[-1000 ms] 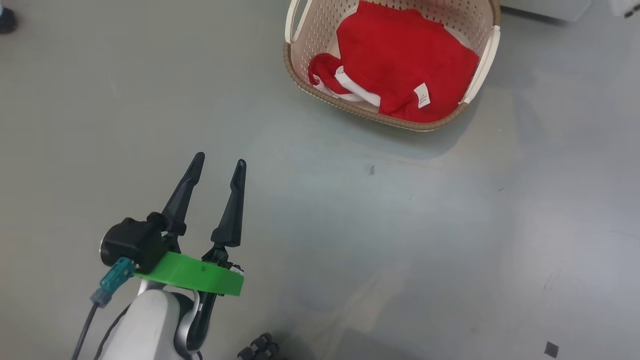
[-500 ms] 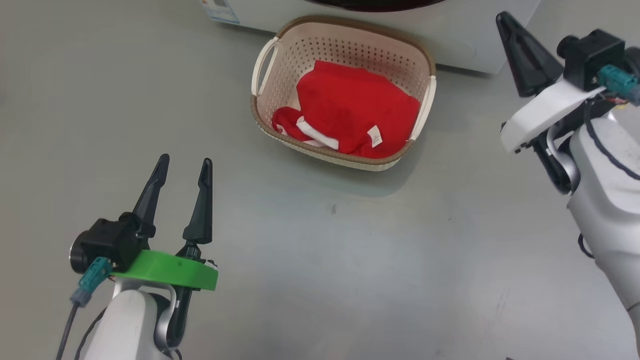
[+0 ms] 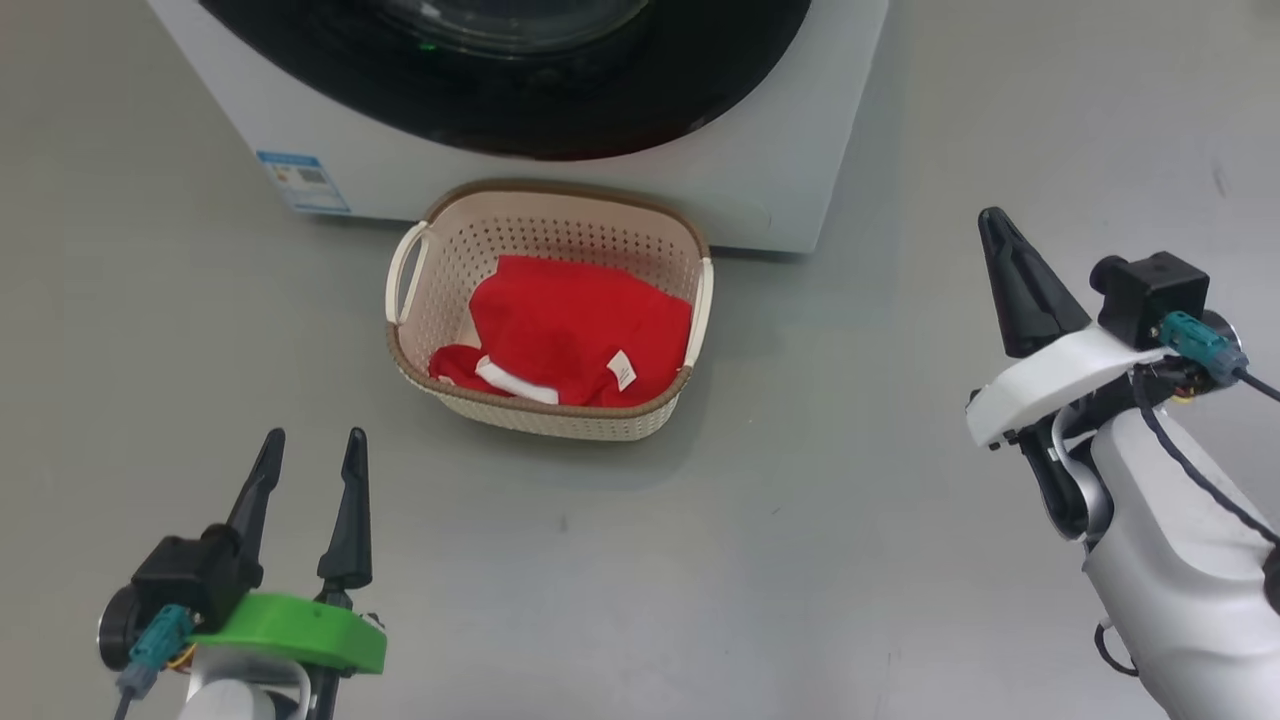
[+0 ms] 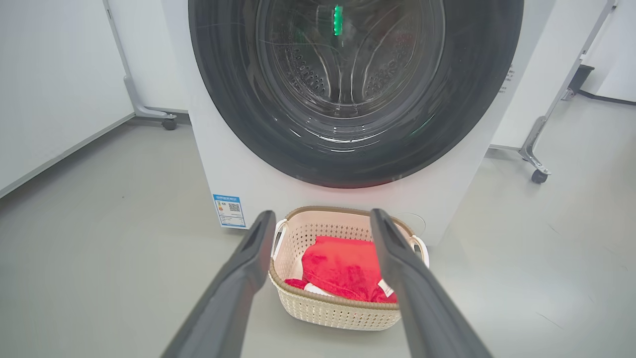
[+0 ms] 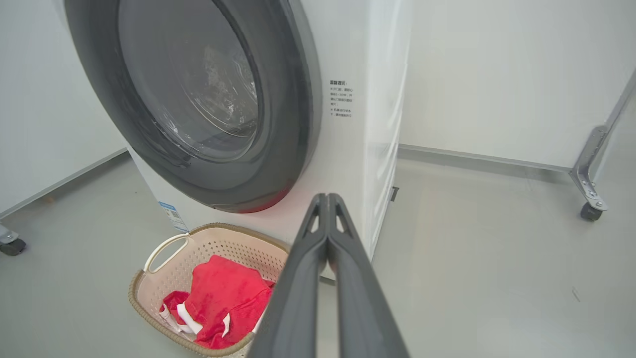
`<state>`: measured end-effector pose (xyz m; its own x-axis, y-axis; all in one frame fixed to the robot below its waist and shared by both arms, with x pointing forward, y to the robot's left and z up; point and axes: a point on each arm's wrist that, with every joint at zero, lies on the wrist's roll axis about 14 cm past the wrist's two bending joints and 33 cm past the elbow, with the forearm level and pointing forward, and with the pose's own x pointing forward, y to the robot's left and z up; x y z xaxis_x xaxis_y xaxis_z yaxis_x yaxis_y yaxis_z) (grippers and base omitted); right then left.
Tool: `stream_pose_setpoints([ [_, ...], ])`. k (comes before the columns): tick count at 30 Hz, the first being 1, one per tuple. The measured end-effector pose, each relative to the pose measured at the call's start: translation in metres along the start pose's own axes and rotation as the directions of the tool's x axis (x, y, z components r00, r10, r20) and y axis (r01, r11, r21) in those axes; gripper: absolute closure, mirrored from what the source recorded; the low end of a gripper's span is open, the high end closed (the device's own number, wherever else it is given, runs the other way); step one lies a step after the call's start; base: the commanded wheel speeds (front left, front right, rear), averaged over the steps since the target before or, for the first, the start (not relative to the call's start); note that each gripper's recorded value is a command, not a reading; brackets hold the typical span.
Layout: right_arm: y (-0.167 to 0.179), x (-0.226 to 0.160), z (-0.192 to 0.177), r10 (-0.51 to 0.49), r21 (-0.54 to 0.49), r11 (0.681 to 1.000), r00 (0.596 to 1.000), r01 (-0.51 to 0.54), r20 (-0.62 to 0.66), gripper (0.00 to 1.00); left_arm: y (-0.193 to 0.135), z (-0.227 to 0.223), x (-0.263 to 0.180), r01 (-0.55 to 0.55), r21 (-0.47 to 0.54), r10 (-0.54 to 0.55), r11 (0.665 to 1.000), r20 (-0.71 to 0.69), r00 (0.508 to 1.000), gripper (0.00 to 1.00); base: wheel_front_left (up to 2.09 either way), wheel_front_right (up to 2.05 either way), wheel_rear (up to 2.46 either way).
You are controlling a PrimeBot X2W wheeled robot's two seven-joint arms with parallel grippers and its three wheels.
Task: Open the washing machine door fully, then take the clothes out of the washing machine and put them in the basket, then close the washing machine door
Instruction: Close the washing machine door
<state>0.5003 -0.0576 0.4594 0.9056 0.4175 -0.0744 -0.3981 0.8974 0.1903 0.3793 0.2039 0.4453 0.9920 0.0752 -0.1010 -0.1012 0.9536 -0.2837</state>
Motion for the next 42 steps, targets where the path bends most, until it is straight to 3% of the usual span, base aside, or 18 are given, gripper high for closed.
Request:
stream_pose_setpoints([
  [6, -0.023, -0.051, 0.010, -0.126, 0.018, 0.992, 0.992, 0.126, 0.025, 1.00, -0.010, -0.005, -0.018, 0.028, -0.016, -0.028, 0.999, -0.014, 1.000, 0.00, 0.00, 0.00, 0.00],
  [17, -0.057, -0.132, 0.026, -0.330, 0.062, 0.943, 0.939, 0.325, 0.091, 1.00, -0.037, 0.007, -0.029, 0.117, -0.012, -0.116, 0.993, 0.029, 0.993, 0.00, 0.00, 0.00, 0.00],
  [25, -0.057, -0.159, 0.023, -0.368, 0.093, 0.928, 0.924, 0.360, 0.103, 1.00, -0.042, 0.014, -0.031, 0.137, -0.001, -0.137, 0.991, 0.050, 0.989, 0.00, 0.00, 0.00, 0.00],
  [34, -0.053, -0.178, 0.021, -0.379, 0.061, 0.925, 0.918, 0.374, 0.114, 0.98, -0.038, 0.021, -0.034, 0.124, -0.007, -0.123, 0.992, 0.074, 0.990, 0.00, 0.00, 0.00, 0.00],
  [36, -0.052, -0.181, 0.022, -0.379, 0.035, 0.925, 0.918, 0.378, 0.119, 0.00, -0.035, 0.023, -0.034, 0.115, -0.013, -0.114, 0.993, 0.080, 0.990, 0.00, 0.00, 0.00, 0.00],
  [42, -0.050, -0.184, 0.033, -0.381, 0.033, 0.924, 0.910, 0.381, 0.160, 0.00, -0.036, 0.023, -0.034, 0.117, -0.023, -0.114, 0.993, 0.080, 0.990, 0.00, 0.00, 0.00, 0.00],
])
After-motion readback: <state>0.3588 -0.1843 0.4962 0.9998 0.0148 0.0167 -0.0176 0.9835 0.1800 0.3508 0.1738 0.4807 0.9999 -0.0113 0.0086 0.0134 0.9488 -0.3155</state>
